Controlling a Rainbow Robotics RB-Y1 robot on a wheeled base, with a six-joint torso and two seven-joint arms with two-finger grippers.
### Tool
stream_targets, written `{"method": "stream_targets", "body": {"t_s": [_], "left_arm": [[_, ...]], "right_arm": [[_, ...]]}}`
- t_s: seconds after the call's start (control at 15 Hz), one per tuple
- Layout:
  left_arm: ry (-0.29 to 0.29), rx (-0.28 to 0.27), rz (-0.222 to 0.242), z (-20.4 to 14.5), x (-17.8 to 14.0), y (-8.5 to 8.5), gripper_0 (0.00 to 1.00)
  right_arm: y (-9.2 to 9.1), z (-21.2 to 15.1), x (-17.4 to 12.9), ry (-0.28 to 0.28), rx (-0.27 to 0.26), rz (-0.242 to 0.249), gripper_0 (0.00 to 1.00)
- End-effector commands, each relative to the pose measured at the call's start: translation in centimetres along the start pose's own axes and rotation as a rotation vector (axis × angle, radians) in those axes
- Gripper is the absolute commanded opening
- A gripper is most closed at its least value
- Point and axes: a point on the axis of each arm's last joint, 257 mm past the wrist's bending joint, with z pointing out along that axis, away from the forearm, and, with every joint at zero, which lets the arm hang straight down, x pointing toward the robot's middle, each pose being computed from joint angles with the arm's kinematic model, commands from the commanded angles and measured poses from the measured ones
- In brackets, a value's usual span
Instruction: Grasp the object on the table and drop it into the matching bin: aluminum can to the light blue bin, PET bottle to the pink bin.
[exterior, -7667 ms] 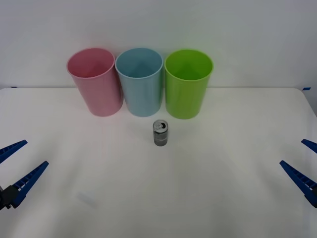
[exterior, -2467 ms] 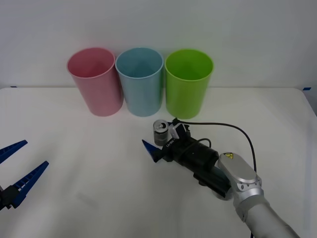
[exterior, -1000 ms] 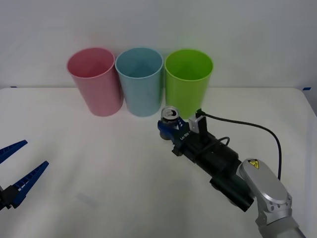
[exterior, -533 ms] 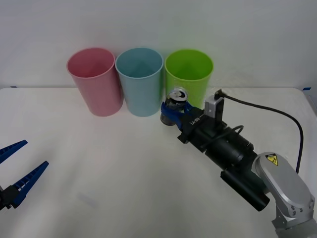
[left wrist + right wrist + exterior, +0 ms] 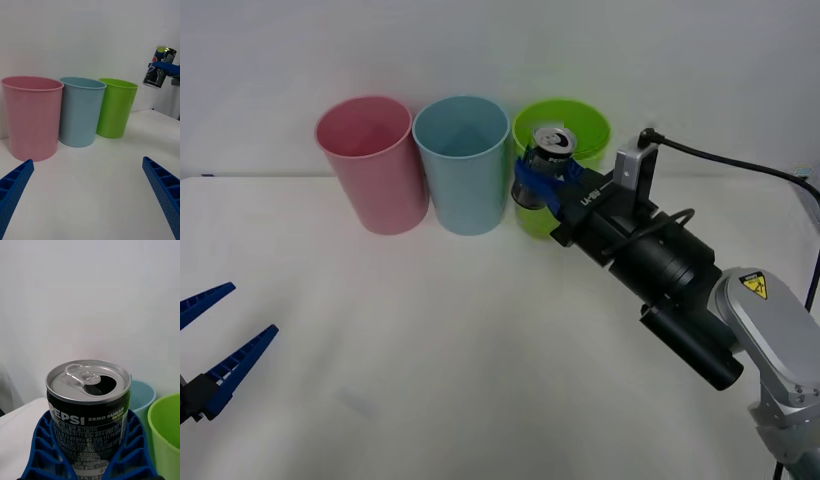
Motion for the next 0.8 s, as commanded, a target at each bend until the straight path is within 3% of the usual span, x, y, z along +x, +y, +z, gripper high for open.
{"method": "stream_targets", "body": {"t_s": [0.07, 0.47, 0.8], "left_arm": [[0.000, 0.000, 0.000, 0.0, 0.0, 0.0, 1.00], [0.000, 0.000, 0.000, 0.0, 0.0, 0.0, 1.00], [0.000, 0.000, 0.000, 0.0, 0.0, 0.0, 1.00]], "right_arm": [[-0.8, 1.6, -1.3, -0.003, 0.006, 0.011, 0.00], [-2.7, 7.5, -1.3, 0.009, 0.007, 0.012, 0.00], [-3.4, 13.5, -0.6, 0.020, 0.062, 0.022, 0.00]]}}
